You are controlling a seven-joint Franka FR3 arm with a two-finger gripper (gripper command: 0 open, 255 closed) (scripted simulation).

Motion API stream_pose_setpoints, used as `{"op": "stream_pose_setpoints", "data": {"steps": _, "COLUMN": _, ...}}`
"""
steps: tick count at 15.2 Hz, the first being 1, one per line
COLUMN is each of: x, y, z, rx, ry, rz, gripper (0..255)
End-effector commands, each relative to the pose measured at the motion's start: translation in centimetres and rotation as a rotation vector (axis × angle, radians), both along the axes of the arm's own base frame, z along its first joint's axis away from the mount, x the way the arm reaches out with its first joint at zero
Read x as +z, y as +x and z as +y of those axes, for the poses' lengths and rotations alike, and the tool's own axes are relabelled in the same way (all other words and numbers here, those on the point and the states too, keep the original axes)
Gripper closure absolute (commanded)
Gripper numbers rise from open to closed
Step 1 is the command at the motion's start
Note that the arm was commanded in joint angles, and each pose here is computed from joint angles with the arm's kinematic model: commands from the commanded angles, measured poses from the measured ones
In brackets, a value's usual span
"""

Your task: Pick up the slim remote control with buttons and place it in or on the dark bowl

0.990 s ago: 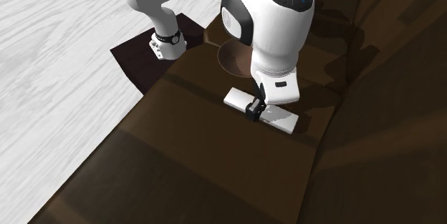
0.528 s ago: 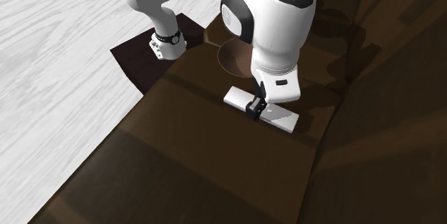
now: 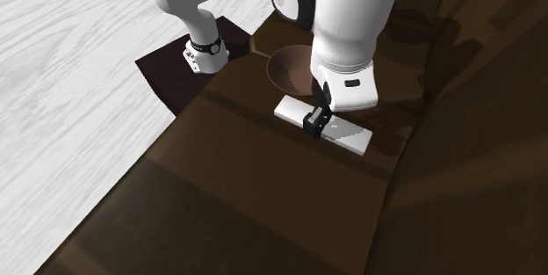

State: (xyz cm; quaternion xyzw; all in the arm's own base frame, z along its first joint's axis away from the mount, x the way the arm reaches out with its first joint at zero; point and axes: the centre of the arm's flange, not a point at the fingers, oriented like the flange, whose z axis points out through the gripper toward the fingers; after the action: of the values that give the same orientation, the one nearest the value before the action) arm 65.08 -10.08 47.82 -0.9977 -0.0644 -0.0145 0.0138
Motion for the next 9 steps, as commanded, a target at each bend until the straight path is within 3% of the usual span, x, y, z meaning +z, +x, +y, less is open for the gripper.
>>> {"op": "stream_pose_setpoints", "data": {"steps": 1, "x": 1.1, "y": 0.0, "z": 0.0, "rx": 0.000, "ry": 0.000, "rz": 0.000, "gripper": 255}}
{"op": "stream_pose_setpoints", "data": {"steps": 9, "x": 5.4, "y": 0.0, "z": 0.0, "rx": 0.000, "ry": 0.000, "rz": 0.000, "gripper": 255}}
